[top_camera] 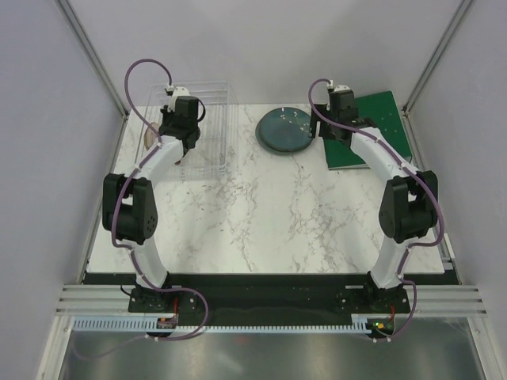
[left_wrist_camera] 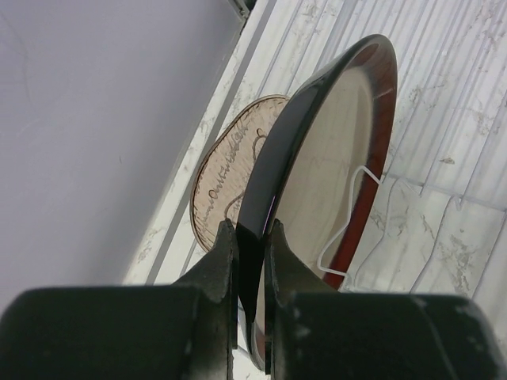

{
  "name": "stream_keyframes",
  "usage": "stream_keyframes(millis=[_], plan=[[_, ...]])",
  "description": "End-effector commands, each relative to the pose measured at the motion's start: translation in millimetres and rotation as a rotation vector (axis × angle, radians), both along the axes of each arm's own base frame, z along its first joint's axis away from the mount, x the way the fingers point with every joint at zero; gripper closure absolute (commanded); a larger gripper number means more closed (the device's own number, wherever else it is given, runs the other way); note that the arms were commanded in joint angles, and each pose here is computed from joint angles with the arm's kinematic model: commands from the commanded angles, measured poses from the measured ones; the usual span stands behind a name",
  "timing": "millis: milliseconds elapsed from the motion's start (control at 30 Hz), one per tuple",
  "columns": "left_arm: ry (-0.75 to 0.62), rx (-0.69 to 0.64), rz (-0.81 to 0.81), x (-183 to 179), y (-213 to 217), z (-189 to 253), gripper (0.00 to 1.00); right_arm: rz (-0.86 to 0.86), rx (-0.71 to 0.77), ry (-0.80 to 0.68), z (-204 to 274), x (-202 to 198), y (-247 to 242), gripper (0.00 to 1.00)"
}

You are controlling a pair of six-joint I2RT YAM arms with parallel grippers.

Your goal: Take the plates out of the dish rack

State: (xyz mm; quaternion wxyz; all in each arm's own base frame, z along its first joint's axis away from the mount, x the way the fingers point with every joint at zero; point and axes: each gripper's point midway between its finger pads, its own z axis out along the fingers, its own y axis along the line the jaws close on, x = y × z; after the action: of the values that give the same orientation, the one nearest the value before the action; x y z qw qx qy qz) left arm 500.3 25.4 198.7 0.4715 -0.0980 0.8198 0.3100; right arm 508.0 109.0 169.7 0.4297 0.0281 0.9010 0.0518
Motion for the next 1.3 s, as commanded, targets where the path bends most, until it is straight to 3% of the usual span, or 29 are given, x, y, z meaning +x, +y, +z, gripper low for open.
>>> stream_keyframes(millis=[0, 700, 1267], plan=[[-0.137, 0.144, 0.239, -18, 47, 72, 0.98, 0.009, 0.026, -0.085, 36, -6, 4, 0.15], [-0.196, 0.214, 0.240, -27, 55, 124, 0.98, 0.043, 0.047, -0.066, 27, -20, 9, 0.14], [-0.344, 0.211, 0.231, -63, 59, 216, 0.98, 0.078, 0.102, -0.054, 17, -26, 19, 0.13]])
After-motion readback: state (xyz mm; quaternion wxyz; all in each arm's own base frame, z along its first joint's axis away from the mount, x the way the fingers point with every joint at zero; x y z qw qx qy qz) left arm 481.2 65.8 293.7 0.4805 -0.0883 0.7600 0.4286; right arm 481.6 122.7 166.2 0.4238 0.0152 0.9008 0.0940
